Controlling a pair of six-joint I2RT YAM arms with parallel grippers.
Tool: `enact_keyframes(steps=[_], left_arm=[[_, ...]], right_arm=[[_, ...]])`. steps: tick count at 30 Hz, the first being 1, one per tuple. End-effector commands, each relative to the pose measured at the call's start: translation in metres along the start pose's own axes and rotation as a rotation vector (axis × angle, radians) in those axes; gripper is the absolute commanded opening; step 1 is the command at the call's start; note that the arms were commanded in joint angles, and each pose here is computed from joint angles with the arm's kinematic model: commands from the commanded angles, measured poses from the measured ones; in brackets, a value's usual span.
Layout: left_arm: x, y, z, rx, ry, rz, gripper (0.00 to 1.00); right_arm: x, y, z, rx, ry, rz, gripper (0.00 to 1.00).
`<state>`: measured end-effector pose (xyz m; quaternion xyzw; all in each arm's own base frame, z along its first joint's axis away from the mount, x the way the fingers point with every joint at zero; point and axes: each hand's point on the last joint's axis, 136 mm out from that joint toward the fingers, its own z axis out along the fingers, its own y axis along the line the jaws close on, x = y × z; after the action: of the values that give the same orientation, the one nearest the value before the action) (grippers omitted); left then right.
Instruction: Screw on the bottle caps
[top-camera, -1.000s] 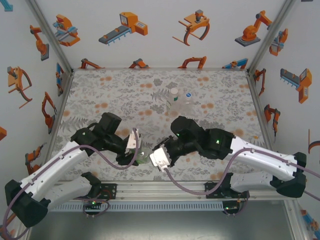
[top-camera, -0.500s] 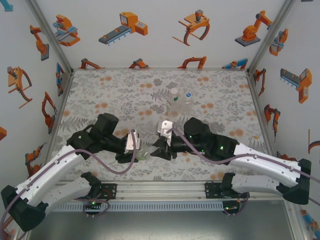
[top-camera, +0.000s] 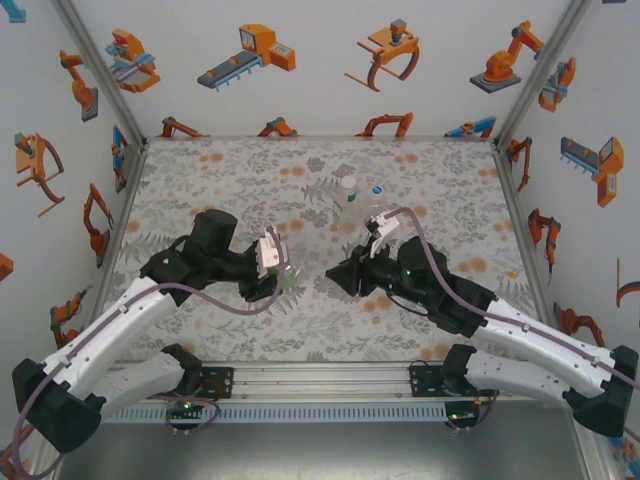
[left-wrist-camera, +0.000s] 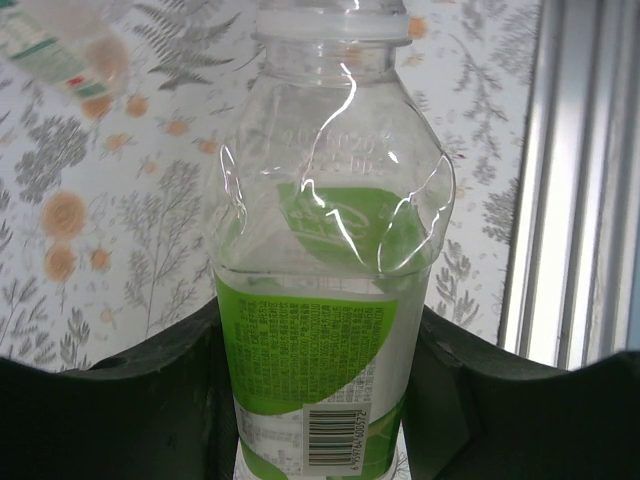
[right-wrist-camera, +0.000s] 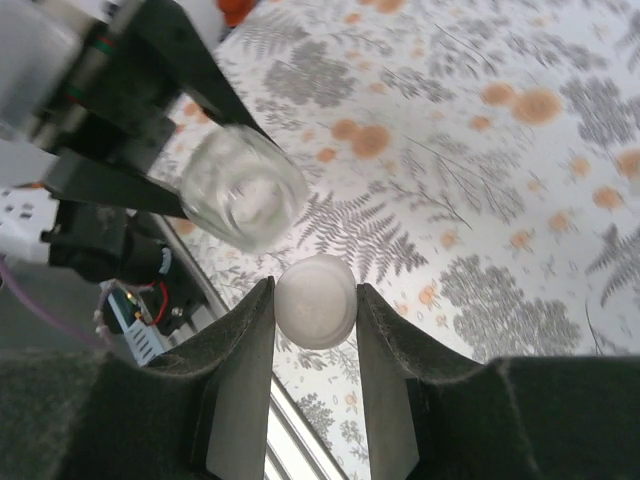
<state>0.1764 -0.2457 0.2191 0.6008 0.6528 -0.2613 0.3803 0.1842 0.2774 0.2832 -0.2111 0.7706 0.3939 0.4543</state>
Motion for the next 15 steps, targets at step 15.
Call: enact_keyframes(steps=[15], left_arm=[[-0.024, 0.045, -0.020, -0.159, -0.101, -0.178, 0.00]], right_arm=[[0.150, -0.126, 0.044, 0.508, 0.527, 0.195, 0.04]])
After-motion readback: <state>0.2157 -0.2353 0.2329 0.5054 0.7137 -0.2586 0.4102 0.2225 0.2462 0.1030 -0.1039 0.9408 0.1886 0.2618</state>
